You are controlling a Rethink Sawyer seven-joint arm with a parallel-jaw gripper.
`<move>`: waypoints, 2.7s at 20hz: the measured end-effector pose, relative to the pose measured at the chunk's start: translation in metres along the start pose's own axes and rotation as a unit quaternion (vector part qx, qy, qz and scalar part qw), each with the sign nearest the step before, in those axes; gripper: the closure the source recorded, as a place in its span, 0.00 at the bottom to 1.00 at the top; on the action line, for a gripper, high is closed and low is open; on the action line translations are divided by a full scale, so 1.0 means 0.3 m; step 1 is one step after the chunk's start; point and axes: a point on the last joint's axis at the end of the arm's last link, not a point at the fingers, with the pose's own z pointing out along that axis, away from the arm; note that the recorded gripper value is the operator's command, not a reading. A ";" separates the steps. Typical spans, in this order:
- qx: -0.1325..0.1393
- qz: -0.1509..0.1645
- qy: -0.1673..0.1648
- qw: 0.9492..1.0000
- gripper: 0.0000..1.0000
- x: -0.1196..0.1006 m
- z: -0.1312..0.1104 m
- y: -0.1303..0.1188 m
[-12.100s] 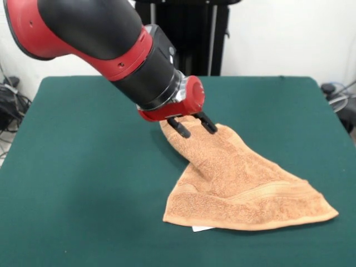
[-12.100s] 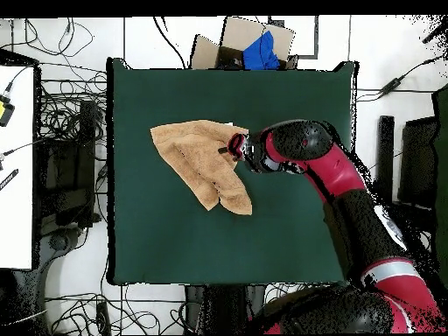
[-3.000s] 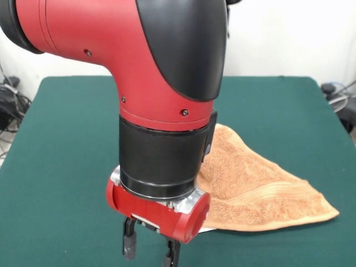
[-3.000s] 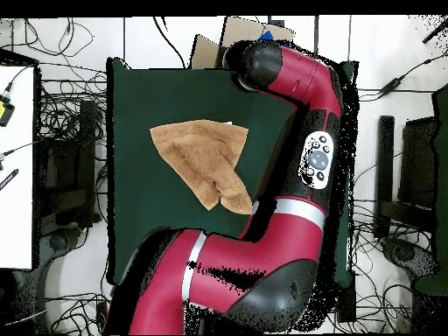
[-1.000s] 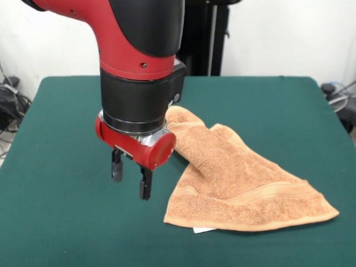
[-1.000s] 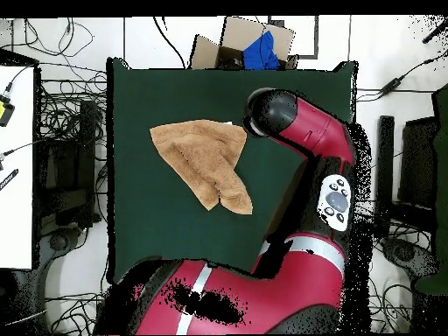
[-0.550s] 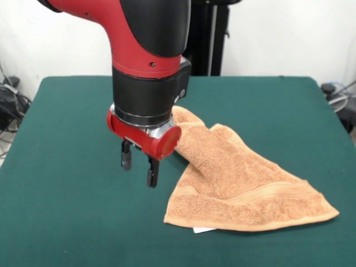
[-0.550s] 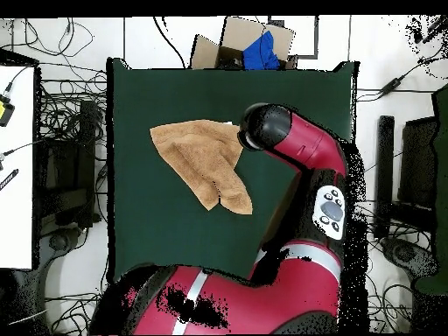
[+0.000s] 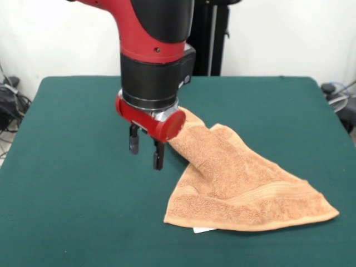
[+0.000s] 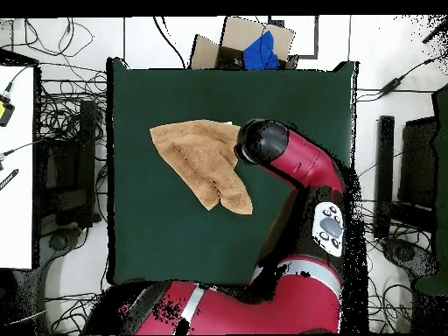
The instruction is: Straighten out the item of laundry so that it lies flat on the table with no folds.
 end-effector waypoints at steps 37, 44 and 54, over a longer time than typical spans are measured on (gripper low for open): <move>-0.103 0.060 0.077 0.990 0.00 0.345 0.202 0.230; -0.105 0.068 0.068 0.990 0.00 0.393 0.275 0.228; -0.117 0.088 0.056 0.988 0.00 0.412 0.314 0.211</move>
